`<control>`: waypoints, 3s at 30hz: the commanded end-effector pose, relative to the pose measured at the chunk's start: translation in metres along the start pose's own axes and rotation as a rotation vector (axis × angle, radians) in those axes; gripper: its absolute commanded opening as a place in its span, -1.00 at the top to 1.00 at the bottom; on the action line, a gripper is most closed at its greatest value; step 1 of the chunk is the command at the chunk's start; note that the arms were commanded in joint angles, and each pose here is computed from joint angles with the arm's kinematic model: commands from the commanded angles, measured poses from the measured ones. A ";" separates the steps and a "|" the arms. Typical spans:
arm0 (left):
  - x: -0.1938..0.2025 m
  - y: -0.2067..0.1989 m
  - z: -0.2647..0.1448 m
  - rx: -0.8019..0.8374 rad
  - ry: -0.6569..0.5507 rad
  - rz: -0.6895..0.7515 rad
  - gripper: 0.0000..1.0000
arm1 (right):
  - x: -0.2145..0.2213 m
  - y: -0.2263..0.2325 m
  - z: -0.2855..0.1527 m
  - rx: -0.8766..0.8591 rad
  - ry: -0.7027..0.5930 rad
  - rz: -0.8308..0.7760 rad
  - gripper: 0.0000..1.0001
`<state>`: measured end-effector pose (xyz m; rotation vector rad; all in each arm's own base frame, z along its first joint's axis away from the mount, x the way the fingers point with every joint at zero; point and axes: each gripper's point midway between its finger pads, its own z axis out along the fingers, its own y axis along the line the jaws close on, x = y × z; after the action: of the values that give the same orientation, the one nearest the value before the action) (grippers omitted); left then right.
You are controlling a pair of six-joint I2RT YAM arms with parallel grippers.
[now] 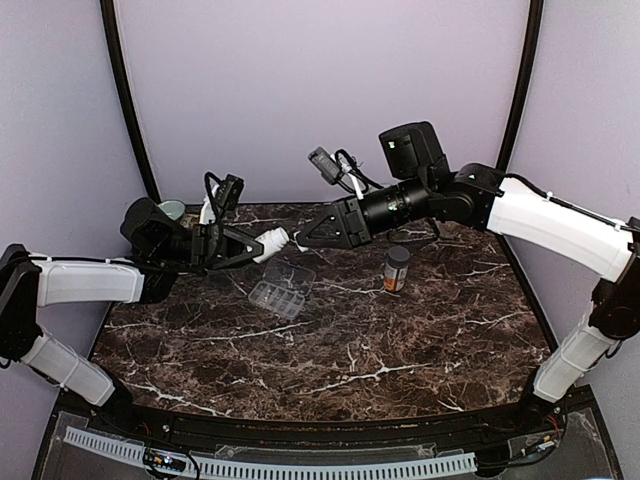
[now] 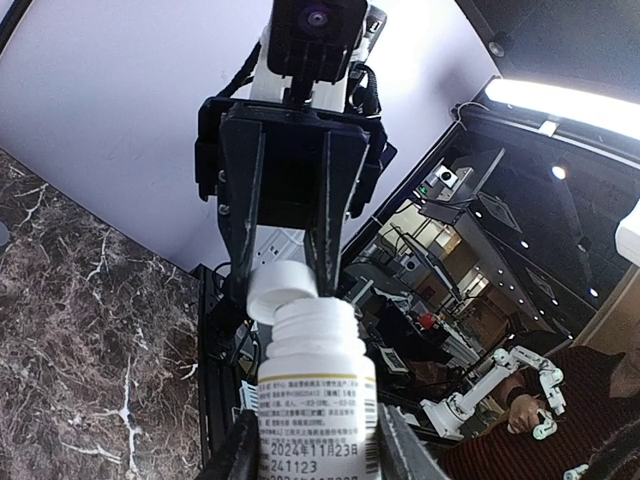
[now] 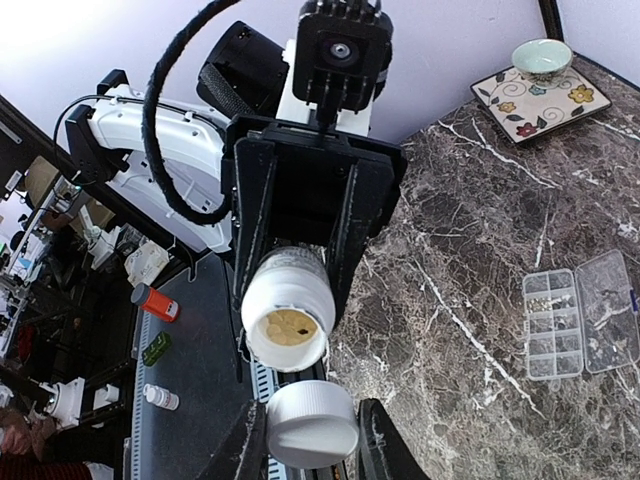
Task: Sort the pills into containers
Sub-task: Close the lid of the pill bottle on the pill bottle.
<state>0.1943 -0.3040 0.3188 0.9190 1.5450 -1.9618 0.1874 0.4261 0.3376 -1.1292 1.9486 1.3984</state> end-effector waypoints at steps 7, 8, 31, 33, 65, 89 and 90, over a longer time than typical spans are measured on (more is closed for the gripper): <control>-0.002 0.001 0.011 0.032 0.050 0.018 1.00 | -0.021 0.020 -0.007 -0.044 -0.057 -0.054 0.91; -0.002 0.001 0.012 0.034 0.052 0.016 1.00 | -0.020 0.020 -0.006 -0.044 -0.056 -0.055 0.91; -0.009 0.001 0.021 0.062 0.087 0.011 1.00 | -0.014 0.013 -0.001 -0.029 -0.025 -0.061 0.91; -0.009 0.000 0.022 0.064 0.090 0.009 1.00 | -0.012 0.012 -0.002 -0.023 -0.024 -0.061 0.91; -0.007 -0.012 0.024 0.063 0.101 0.018 1.00 | -0.007 0.003 -0.003 0.027 -0.016 -0.057 0.91; -0.012 0.000 0.028 0.051 0.107 0.024 1.00 | 0.007 0.009 -0.004 -0.017 0.010 -0.037 0.91; -0.013 0.000 0.028 0.053 0.108 0.024 1.00 | 0.007 0.009 -0.004 -0.018 0.009 -0.037 0.91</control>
<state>0.1936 -0.3284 0.3136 1.0534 1.6199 -2.0075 0.1856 0.4208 0.3393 -1.1499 1.9276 1.3639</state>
